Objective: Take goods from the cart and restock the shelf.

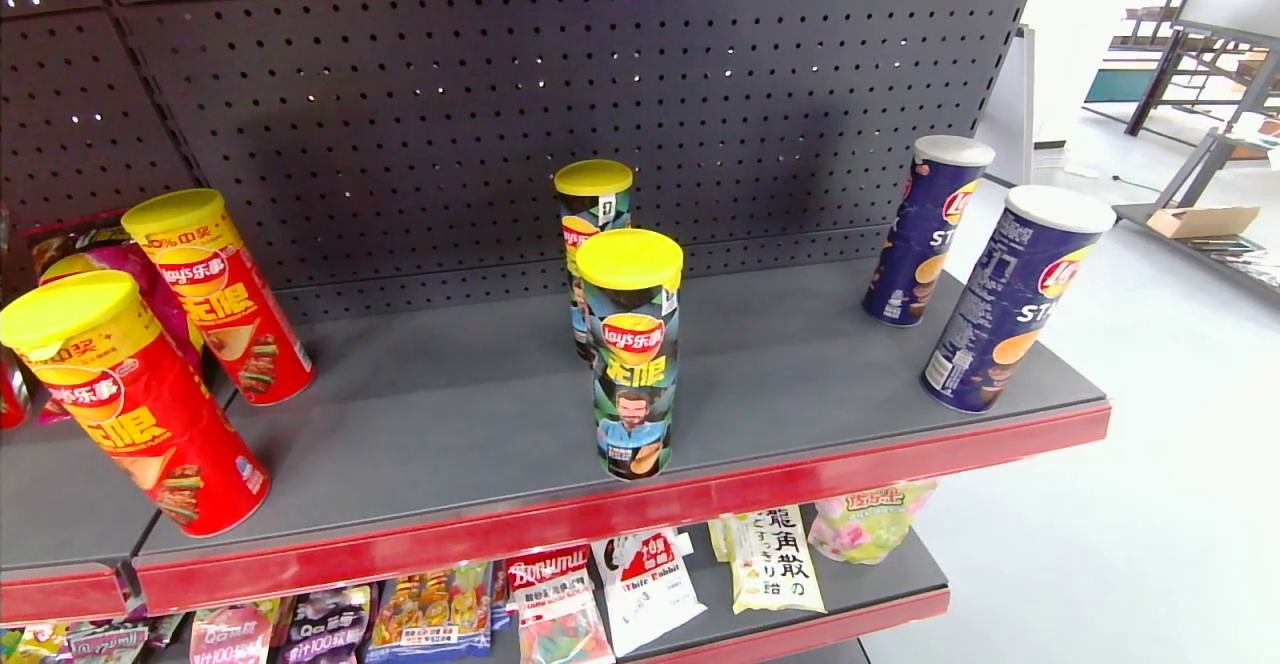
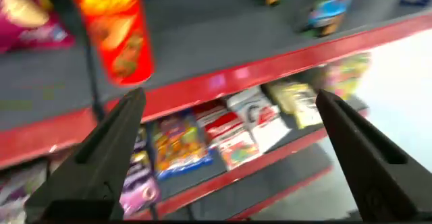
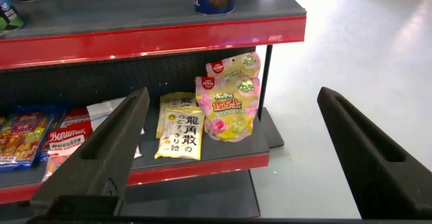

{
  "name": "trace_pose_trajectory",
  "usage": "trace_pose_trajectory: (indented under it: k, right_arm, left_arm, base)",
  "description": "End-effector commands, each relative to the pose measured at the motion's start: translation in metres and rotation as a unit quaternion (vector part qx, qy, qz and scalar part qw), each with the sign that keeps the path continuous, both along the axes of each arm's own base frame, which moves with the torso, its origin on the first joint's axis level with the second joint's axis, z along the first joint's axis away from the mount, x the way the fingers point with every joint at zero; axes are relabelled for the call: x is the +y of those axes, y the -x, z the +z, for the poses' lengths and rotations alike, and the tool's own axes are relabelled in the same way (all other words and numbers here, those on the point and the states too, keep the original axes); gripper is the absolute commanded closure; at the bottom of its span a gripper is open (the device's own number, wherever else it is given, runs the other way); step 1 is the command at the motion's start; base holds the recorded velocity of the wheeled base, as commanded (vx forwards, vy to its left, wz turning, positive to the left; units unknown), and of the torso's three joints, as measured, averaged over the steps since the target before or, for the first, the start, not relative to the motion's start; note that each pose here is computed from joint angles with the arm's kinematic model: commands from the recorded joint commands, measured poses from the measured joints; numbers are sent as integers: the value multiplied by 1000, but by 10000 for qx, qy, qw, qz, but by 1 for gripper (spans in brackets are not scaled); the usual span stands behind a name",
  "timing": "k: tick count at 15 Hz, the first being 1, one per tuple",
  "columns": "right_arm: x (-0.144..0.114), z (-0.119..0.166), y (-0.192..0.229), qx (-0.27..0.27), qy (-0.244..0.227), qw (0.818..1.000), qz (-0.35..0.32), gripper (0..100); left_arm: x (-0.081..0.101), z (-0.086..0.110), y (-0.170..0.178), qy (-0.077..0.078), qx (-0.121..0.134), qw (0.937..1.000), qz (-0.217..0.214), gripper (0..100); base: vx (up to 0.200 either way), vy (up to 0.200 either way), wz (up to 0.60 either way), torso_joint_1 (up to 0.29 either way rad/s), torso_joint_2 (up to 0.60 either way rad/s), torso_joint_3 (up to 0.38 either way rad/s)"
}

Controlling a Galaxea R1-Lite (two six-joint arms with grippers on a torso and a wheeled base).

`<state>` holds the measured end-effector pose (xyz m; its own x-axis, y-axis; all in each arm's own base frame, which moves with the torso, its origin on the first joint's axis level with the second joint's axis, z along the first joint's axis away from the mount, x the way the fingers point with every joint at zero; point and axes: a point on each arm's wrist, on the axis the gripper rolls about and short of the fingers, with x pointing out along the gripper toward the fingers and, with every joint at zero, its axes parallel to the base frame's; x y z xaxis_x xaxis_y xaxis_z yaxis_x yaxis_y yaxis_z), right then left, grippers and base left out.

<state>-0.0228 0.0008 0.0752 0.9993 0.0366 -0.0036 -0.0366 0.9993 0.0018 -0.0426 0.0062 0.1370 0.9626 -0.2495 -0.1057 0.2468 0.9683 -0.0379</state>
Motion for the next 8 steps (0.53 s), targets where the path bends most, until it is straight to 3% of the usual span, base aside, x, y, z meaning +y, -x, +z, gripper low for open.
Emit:
trace_pose_trajectory:
  k: [1, 3, 4, 6, 8]
  right_arm:
    - [0, 0, 0, 5, 1, 10000, 1, 0]
    - [0, 0, 0, 5, 8, 10000, 9, 0]
    - [0, 0, 0, 5, 8, 10000, 9, 0]
    - [0, 0, 0, 5, 1, 10000, 9, 0]
    - [0, 0, 0, 5, 8, 10000, 9, 0]
  left_arm:
    - [1, -20, -5, -42, 250, 9991, 326, 0]
    - [3, -31, -10, -134, 381, 9936, 1059, 0]
    - [4, -33, -11, -106, 397, 9919, 1202, 0]
    - [5, -34, -11, 151, 428, 9849, 1670, 0]
    - [5, -41, -13, 111, 492, 9831, 1761, 0]
  base:
    - [0, 0, 0, 0, 0, 0]
    - [0, 0, 0, 0, 0, 0]
    - [0, 0, 0, 0, 0, 0]
    - [0, 0, 0, 0, 0, 0]
    - [0, 0, 0, 0, 0, 0]
